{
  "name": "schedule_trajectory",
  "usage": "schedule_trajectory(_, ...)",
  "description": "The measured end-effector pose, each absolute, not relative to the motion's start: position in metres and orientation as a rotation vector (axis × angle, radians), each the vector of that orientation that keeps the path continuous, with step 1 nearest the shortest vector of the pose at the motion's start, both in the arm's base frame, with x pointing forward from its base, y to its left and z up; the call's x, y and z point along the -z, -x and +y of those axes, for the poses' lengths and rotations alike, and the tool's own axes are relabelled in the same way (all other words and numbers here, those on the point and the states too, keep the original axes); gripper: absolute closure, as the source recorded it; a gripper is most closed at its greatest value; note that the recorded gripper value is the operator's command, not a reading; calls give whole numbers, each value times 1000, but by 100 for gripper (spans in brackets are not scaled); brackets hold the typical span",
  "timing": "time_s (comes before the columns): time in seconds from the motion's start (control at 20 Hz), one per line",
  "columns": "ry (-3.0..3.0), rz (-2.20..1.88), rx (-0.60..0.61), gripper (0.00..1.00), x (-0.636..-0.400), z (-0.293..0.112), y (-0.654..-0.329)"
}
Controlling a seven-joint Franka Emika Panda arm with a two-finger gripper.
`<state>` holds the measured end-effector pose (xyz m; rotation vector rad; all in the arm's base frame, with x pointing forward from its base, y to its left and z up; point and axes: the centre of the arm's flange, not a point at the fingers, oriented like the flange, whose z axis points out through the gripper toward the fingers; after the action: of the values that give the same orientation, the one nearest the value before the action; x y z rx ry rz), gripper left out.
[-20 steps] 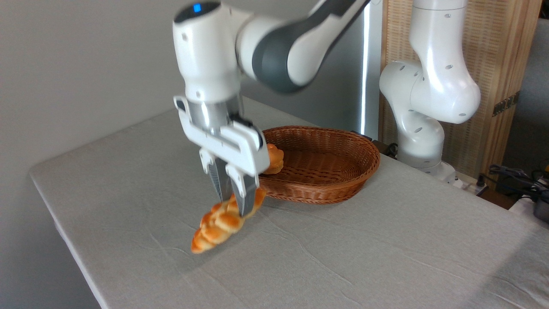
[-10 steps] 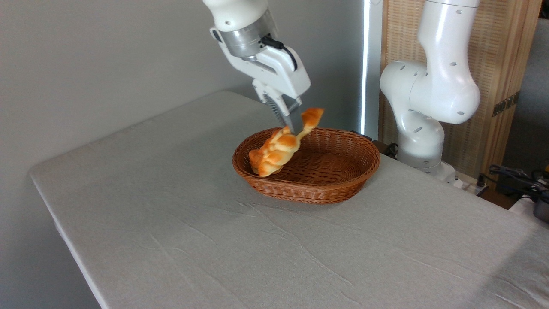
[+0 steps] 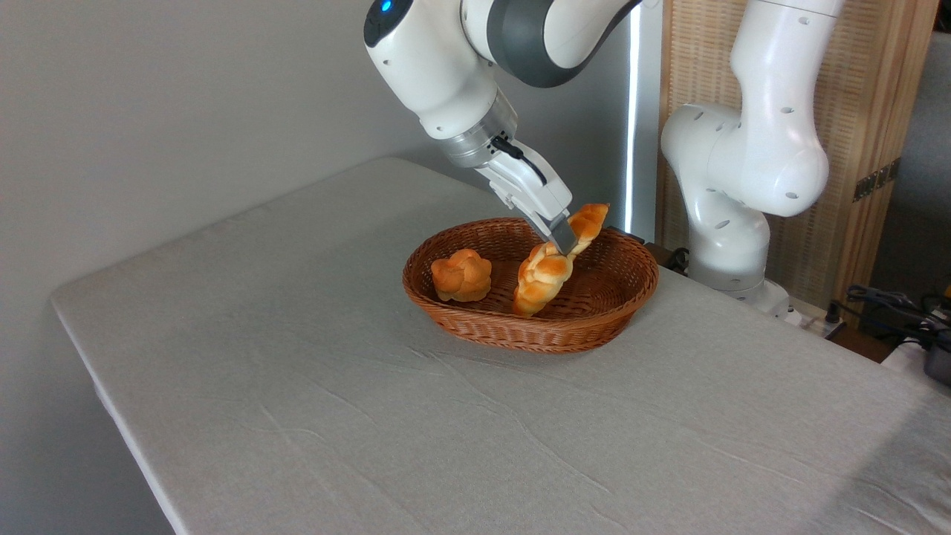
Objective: Put bread into the basket
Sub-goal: 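Lower the braided roll into the basket beside the round bun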
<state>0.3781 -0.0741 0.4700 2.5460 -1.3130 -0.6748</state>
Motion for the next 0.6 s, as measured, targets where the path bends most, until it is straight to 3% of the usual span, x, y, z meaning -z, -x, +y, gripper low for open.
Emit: schedule_trajectory(0.6,-2588,-1324,576,0,-474,-74,-387)
